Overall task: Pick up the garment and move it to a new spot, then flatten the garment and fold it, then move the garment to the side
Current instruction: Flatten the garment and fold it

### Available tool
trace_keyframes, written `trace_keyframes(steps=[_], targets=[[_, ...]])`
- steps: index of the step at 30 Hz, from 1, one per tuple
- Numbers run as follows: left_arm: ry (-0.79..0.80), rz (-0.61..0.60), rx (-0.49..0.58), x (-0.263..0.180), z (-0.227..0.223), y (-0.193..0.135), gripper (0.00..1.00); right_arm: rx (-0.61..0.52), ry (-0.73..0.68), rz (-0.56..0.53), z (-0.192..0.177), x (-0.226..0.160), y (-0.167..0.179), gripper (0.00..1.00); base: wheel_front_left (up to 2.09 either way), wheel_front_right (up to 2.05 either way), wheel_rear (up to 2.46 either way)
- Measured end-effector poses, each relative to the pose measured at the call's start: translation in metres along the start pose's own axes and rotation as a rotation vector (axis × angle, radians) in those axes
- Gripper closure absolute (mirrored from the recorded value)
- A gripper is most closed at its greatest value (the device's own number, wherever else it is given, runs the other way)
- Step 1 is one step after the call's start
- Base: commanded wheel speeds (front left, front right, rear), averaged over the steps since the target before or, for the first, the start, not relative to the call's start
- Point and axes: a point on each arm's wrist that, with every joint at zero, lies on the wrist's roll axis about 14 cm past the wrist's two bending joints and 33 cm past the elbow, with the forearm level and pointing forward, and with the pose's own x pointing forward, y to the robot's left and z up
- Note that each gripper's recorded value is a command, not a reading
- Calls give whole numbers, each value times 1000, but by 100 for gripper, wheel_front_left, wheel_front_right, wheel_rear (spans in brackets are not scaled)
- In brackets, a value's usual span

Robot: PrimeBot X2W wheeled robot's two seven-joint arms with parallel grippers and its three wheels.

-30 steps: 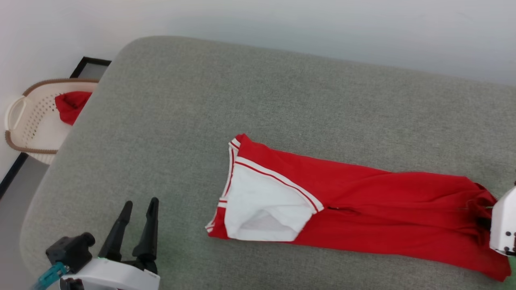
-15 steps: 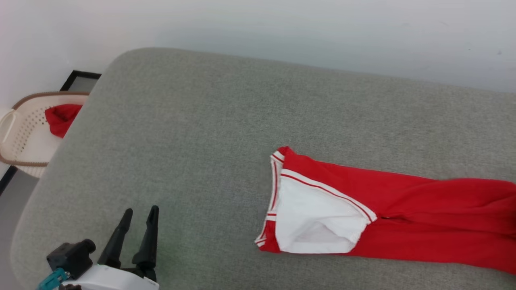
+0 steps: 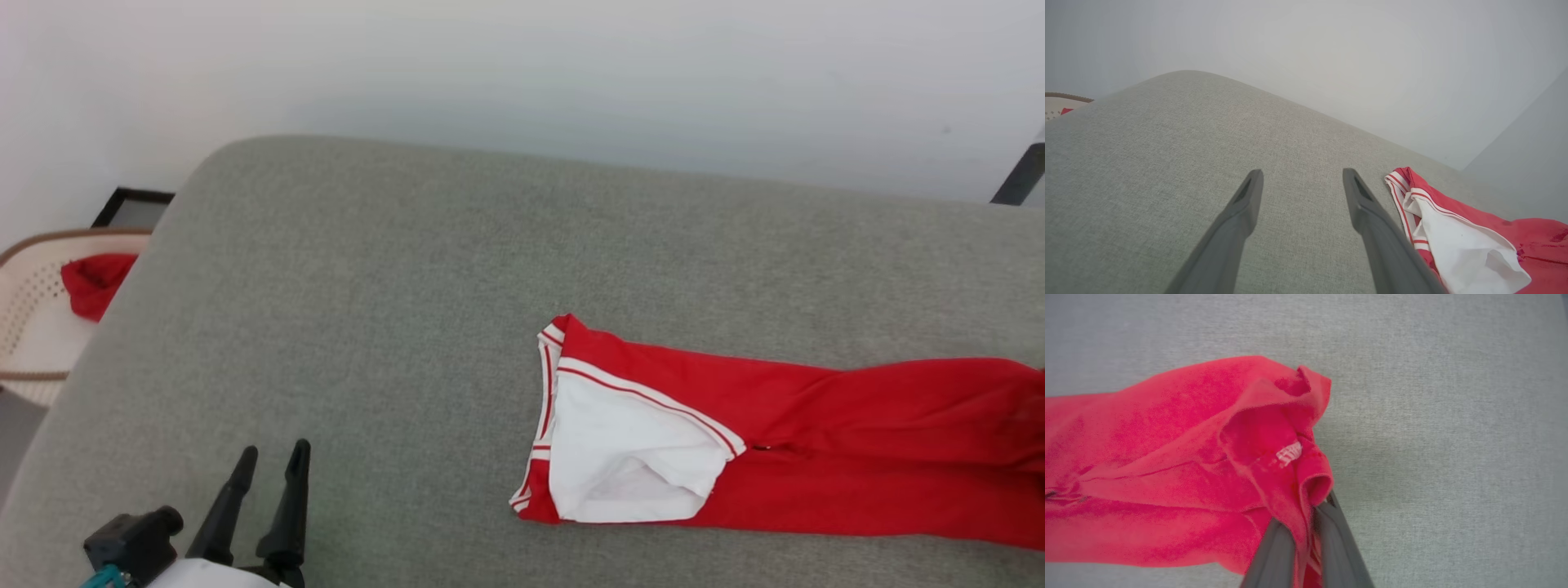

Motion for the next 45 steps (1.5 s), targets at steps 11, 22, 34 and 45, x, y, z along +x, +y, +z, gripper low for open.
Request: trace_keyframes(steps=[11,22,34,45], targets=[[-17,-39,-17,-3,3,-12,0,-86,-134,270,27,-55,93,100,0,0,0],[-27,-45,-28,-7,5,-17,0,-211,-150,529,28,-63,212,100,0,0,0],[-79,-13,-54,-13,17,-16,0,-323,-73,640,8,-30,298,100,0,0,0],[-83,46,-66,-16,18,-4,0,-373,4,664,-17,9,342,100,0,0,0]])
